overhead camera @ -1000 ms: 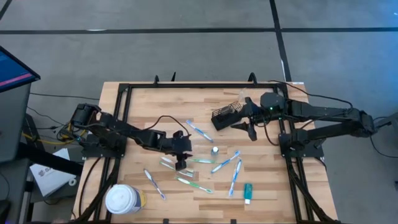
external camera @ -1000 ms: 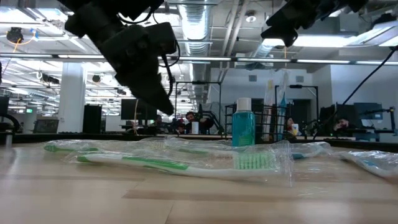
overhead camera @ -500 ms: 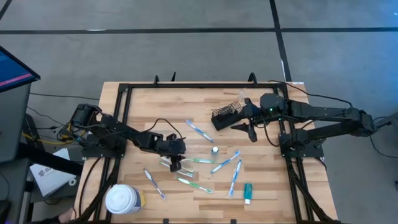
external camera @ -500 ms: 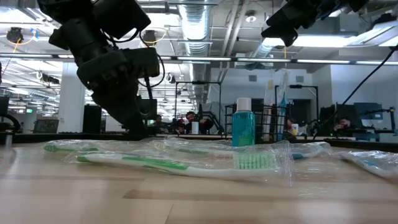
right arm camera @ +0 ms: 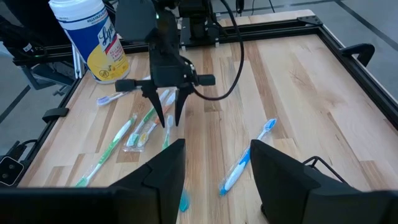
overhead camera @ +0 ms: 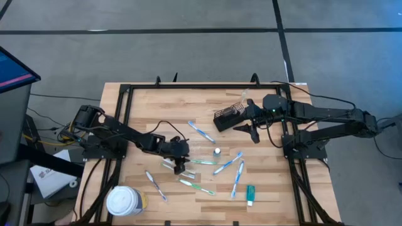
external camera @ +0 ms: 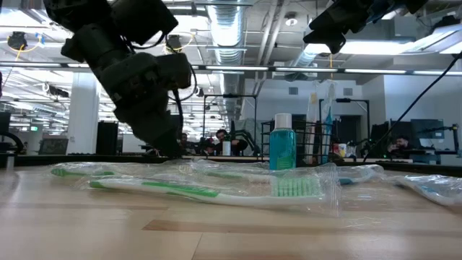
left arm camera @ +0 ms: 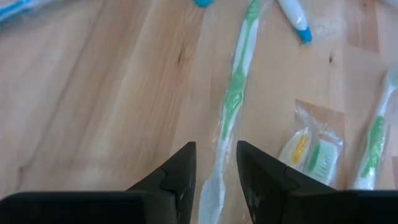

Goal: Pick & Place toothbrushing station
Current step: Put the green toothbrush into the mesh organizer

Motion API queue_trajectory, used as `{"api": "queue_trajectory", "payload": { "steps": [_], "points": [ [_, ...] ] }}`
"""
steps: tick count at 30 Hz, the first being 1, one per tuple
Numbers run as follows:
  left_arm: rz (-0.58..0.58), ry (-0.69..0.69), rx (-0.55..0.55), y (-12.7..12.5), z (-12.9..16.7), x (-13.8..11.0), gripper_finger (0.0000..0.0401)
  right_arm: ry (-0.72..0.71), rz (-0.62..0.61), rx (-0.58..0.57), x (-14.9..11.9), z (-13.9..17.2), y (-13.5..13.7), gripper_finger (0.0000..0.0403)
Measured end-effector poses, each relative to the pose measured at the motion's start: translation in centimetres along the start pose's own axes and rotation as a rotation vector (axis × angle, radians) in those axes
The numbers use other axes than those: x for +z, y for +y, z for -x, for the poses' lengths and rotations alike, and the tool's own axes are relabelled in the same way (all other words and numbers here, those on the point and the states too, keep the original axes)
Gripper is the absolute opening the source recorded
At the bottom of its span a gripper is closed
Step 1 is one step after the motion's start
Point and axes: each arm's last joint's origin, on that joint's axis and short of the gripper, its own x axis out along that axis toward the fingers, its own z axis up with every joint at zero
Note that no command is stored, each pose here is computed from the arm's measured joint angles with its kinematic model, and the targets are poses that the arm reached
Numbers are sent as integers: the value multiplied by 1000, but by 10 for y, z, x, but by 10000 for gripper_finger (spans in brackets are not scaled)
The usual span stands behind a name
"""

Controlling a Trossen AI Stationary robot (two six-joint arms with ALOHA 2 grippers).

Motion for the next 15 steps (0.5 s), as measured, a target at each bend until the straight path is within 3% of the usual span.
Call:
{"api": "queue_trajectory", "payload": {
  "steps": [11,15],
  "points": [
    [-2,59,8,2,-14,-10,109,1,1,0,0,0,0,167],
    [-1,61,8,2,-14,-10,91,1,1,0,0,0,0,164]
  ]
}}
